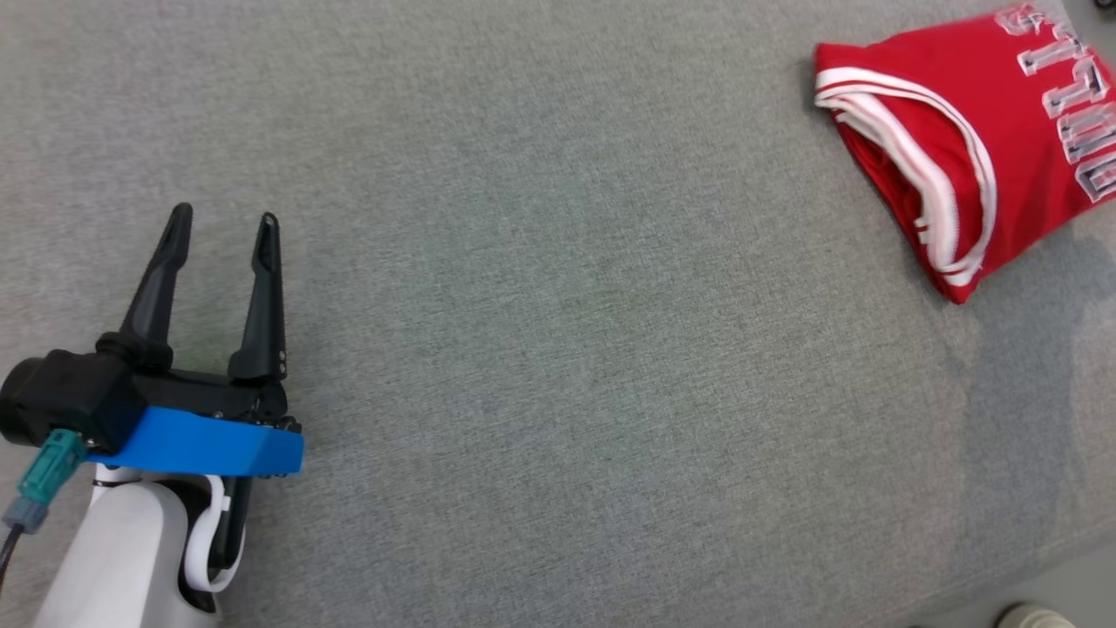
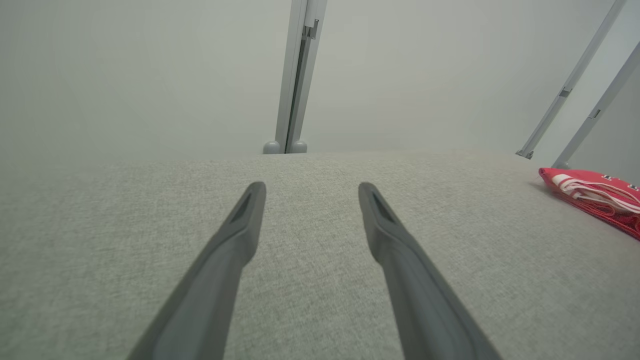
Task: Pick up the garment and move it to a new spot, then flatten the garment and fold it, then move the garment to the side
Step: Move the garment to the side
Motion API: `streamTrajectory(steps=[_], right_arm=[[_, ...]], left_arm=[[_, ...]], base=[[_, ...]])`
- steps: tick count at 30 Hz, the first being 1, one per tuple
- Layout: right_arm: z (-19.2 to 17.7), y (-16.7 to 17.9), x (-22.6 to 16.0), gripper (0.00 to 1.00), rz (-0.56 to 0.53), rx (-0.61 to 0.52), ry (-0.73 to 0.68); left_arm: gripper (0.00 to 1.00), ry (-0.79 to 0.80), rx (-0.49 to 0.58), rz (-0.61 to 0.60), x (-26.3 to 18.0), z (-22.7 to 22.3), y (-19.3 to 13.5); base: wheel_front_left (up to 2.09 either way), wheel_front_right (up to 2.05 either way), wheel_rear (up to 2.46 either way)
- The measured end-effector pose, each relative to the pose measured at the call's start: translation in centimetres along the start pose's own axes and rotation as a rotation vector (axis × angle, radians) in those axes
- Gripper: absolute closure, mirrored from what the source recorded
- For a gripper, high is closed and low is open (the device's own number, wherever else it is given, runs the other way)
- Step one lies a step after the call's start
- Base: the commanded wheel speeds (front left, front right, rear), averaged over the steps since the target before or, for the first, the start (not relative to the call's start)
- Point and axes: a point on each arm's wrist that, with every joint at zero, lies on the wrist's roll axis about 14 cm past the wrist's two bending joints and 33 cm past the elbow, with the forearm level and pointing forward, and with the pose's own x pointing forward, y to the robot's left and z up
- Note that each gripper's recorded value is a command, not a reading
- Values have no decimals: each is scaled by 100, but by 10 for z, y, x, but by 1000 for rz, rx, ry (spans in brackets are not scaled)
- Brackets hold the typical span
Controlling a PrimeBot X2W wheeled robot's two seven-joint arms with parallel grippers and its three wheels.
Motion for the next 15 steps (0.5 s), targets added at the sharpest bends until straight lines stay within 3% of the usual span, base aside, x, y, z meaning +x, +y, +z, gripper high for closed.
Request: streamTrajectory(steps=[6, 15], right_arm=[[-7, 10, -11, 0, 8, 85, -14], [23, 73, -46, 0, 106, 414, -242]], left_arm=[[0, -32, -4, 33, -14, 15, -2], [0, -24, -11, 143, -69, 24, 4]], base=[[0, 0, 0], [0, 0, 0]])
